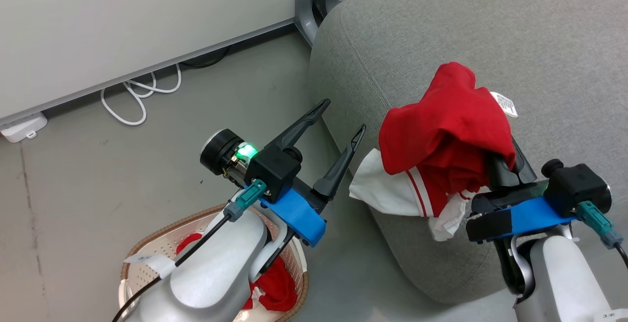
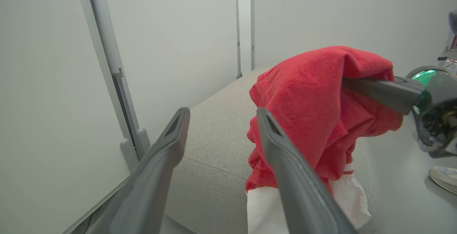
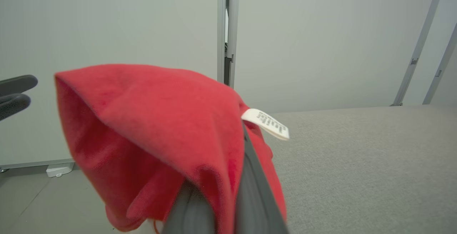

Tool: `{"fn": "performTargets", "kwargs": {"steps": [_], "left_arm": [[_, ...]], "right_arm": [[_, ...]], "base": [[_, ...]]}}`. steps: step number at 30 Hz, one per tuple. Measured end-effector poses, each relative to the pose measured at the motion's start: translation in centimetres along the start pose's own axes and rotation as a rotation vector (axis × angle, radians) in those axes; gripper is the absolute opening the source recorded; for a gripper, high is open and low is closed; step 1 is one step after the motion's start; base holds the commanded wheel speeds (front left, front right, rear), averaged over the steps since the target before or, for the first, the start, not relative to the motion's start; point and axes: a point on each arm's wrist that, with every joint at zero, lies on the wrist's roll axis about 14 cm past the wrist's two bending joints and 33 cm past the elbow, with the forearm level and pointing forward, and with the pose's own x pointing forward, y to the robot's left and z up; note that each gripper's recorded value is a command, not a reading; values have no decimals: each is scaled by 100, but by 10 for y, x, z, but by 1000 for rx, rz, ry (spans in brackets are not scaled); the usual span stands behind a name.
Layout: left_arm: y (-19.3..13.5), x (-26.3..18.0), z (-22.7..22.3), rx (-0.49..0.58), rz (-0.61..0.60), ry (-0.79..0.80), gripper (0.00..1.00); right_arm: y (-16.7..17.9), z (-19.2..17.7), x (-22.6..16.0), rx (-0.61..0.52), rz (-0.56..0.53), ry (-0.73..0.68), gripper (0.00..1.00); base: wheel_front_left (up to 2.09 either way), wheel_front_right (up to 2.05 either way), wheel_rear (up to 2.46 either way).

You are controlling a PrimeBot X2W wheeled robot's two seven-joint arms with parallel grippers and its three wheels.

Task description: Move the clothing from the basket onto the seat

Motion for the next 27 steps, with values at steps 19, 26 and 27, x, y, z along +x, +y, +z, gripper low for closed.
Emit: {"fn": "performTargets", "kwargs": {"steps": [19, 26, 27], "left_arm": [[35, 3, -28, -11, 23, 18, 100], [64, 2, -56, -26, 47, 42, 100], [69, 2, -61, -30, 49, 47, 100]], "right_arm": [[-17, 77, 86, -127, -21, -257, 0], [-40, 120, 134, -221, -73, -412, 0], [-44, 124, 140, -231, -84, -428, 0]], "base": [[0, 0, 0], [0, 0, 0], [0, 0, 0]]}}
